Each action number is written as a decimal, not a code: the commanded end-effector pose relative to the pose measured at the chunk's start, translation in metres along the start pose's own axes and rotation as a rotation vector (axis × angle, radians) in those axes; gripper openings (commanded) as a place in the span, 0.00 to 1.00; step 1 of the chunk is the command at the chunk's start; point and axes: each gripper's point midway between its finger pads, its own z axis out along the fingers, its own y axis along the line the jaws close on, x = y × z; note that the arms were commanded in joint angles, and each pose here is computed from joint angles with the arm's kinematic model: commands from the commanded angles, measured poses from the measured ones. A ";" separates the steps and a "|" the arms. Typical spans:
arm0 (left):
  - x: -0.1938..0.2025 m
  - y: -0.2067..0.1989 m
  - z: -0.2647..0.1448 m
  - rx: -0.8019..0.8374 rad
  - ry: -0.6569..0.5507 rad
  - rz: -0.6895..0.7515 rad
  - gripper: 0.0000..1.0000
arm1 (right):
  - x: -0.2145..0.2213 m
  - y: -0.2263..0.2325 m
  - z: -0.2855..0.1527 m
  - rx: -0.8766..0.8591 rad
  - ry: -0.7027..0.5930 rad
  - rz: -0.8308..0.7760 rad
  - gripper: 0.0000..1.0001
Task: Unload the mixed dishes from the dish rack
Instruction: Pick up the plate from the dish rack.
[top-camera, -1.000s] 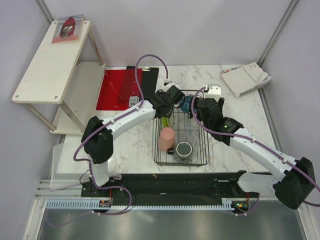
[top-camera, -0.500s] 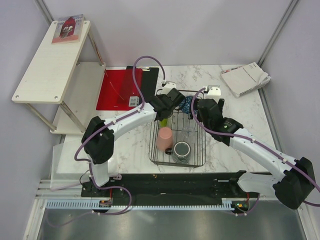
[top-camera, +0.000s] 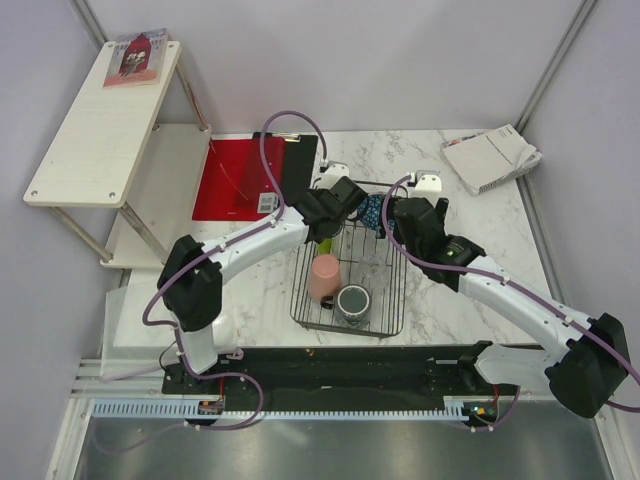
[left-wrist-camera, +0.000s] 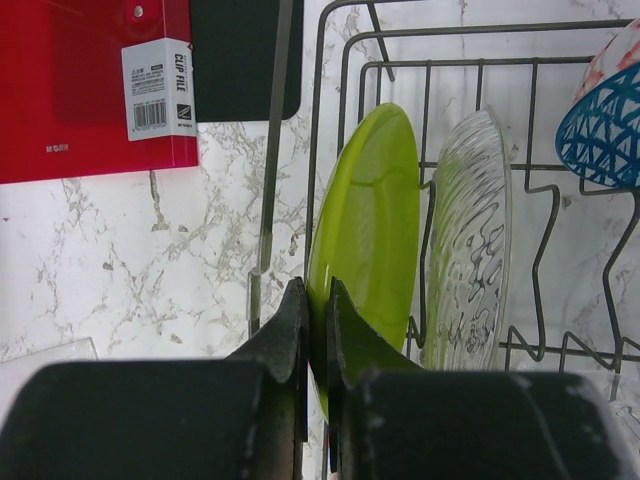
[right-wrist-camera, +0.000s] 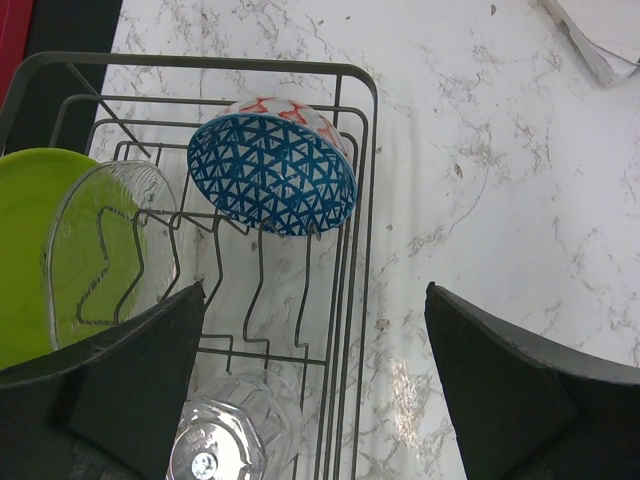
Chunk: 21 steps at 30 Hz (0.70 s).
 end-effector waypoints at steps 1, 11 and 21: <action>-0.042 0.005 -0.038 0.066 -0.106 -0.097 0.02 | 0.004 0.002 0.003 0.001 0.006 0.015 0.98; -0.088 0.016 -0.084 0.125 -0.217 -0.146 0.02 | -0.003 0.003 -0.001 -0.006 -0.008 0.025 0.98; -0.143 0.050 -0.151 0.185 -0.381 -0.215 0.02 | -0.022 0.005 -0.008 -0.012 -0.042 0.050 0.98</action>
